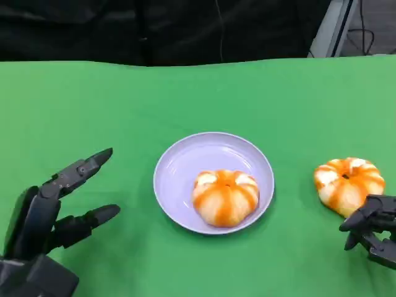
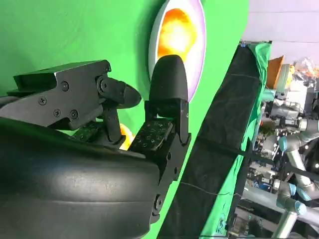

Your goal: Grasp the bread from the table and place it into the plate.

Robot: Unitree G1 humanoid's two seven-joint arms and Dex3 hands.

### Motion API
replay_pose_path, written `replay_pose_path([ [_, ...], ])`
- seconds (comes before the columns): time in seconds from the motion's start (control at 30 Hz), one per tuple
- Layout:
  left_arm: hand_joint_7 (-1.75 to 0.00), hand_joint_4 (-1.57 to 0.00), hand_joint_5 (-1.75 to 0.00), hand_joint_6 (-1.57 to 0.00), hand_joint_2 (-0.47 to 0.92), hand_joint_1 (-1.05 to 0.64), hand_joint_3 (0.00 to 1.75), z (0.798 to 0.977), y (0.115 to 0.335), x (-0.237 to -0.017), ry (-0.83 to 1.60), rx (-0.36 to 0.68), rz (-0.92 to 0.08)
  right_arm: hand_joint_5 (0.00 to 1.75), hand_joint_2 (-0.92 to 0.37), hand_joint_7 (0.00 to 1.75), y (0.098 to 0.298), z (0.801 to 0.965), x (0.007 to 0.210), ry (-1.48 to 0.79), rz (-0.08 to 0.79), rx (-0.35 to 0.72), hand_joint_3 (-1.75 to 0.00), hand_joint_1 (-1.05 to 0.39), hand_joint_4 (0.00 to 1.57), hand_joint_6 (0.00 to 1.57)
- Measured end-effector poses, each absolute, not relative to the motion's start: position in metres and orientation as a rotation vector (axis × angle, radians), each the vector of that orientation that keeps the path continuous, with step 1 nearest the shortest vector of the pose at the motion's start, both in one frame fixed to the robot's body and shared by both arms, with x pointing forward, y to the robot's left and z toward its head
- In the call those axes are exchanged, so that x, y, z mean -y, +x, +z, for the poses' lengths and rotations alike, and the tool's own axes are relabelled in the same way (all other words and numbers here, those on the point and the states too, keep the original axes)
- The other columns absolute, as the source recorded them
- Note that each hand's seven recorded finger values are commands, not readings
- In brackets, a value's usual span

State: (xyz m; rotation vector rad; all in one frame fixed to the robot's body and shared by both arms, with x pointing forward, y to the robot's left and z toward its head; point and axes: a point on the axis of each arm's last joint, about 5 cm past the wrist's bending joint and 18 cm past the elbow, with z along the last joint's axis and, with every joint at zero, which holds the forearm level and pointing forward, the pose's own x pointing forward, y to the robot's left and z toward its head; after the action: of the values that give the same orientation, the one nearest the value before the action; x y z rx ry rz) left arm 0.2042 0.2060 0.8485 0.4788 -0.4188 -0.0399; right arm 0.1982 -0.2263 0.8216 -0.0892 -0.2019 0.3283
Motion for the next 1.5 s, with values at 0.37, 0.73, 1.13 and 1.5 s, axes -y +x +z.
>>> replay_pose_path([
  [0.37, -0.01, -0.78, -0.02, -0.69, 0.92, -0.06, 0.17, 0.843, 0.202, -0.207, 0.453, 0.384, -0.015, 1.37, -0.85, 0.91, 0.198, 0.821, 0.226, -0.087, 0.332, 0.199, -0.60, 0.08, 0.87, 0.97],
  [0.73, -0.03, -0.85, -0.03, -0.76, 0.92, 0.02, 0.28, 0.842, 0.206, -0.208, 0.438, 0.362, -0.011, 1.38, -0.85, 0.90, 0.198, 0.822, 0.227, -0.085, 0.337, 0.201, -0.60, 0.08, 0.87, 0.97],
  [1.13, -0.03, -0.88, -0.02, -0.81, 0.92, 0.05, 0.34, 0.840, 0.206, -0.209, 0.435, 0.355, -0.012, 1.37, -0.85, 0.90, 0.198, 0.822, 0.227, -0.085, 0.337, 0.201, -0.60, 0.08, 0.87, 0.97],
  [1.5, -0.12, -1.33, -0.17, -1.32, 0.92, 0.00, 0.38, 0.835, 0.203, -0.211, 0.444, 0.314, -0.039, 1.37, -0.81, 0.92, 0.198, 0.822, 0.227, -0.088, 0.318, 0.201, -0.65, 0.08, 0.90, 0.97],
])
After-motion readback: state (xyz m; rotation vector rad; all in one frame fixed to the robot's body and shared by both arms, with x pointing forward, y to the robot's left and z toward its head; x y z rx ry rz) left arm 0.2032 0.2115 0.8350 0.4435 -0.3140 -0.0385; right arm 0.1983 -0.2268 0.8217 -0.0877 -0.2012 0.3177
